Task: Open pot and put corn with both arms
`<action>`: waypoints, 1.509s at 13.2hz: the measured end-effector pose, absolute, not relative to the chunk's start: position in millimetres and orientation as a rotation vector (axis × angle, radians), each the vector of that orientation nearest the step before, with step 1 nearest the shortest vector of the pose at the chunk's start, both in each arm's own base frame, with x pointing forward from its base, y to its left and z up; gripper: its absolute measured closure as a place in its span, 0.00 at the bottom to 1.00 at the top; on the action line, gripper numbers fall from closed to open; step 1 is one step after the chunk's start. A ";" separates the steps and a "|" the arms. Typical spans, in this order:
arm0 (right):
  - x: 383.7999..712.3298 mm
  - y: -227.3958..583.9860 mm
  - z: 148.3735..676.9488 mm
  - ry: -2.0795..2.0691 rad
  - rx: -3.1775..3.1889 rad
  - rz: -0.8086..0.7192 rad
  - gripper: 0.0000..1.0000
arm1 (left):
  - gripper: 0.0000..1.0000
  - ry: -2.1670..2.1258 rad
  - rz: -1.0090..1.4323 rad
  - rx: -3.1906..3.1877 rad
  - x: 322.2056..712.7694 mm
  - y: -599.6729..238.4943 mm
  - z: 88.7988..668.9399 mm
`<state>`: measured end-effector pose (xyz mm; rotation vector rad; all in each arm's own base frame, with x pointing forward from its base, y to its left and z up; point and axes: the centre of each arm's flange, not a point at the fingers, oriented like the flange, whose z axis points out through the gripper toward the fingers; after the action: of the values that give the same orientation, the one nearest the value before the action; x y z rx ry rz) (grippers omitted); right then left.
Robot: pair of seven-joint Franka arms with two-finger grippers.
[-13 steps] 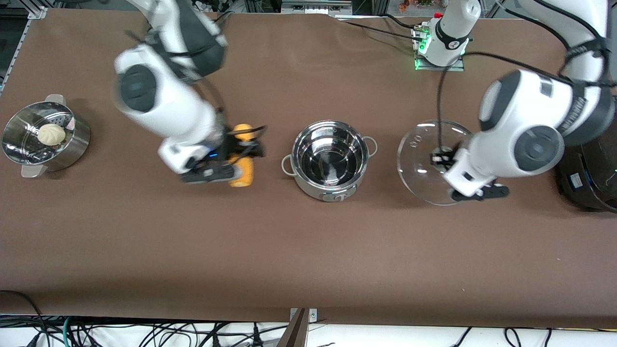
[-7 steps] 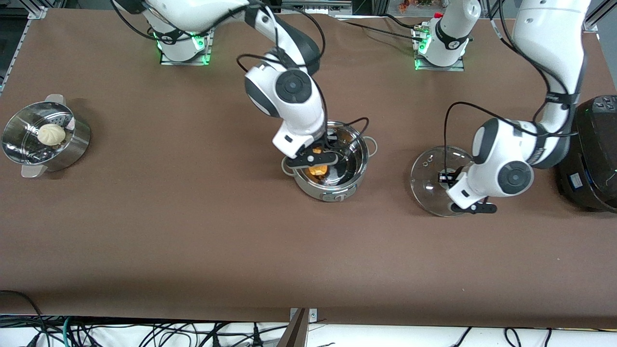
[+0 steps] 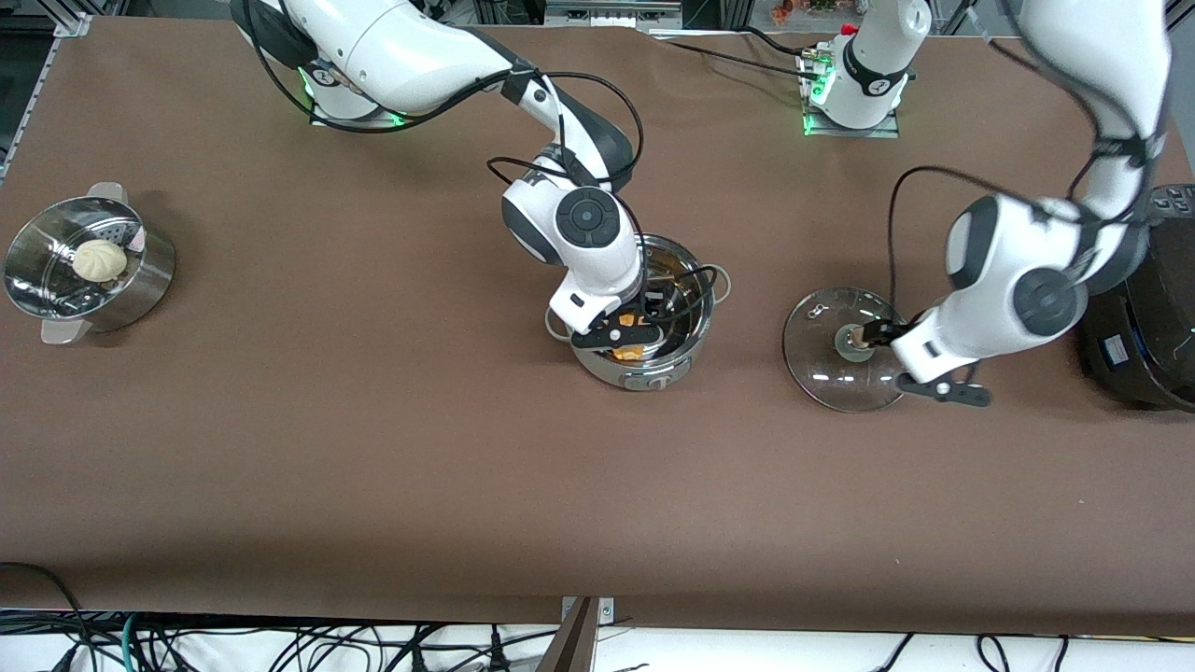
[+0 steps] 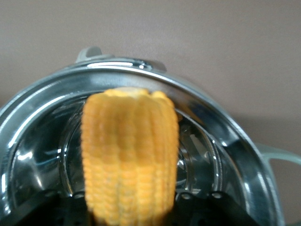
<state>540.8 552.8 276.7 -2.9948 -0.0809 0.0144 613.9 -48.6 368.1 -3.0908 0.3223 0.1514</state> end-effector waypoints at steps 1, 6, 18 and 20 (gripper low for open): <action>537.2 556.3 270.8 -0.100 -3.003 0.006 0.65 | 0.00 0.332 0.087 -3.084 606.0 -50.4 413.7; 528.7 562.8 278.9 -0.132 -3.050 0.033 0.14 | 0.00 0.127 -0.084 -3.081 552.3 -51.9 583.4; 699.9 136.7 501.6 0.267 -3.185 0.122 0.00 | 0.00 -0.038 0.079 -3.118 554.9 -36.6 565.4; 704.0 77.9 498.4 0.418 -3.204 0.147 0.00 | 0.00 -0.038 0.083 -3.118 554.6 -36.5 565.5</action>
<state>704.0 77.9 498.4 -3.2040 0.4181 0.1471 554.6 -36.5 565.5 -3.1180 -0.0385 0.0830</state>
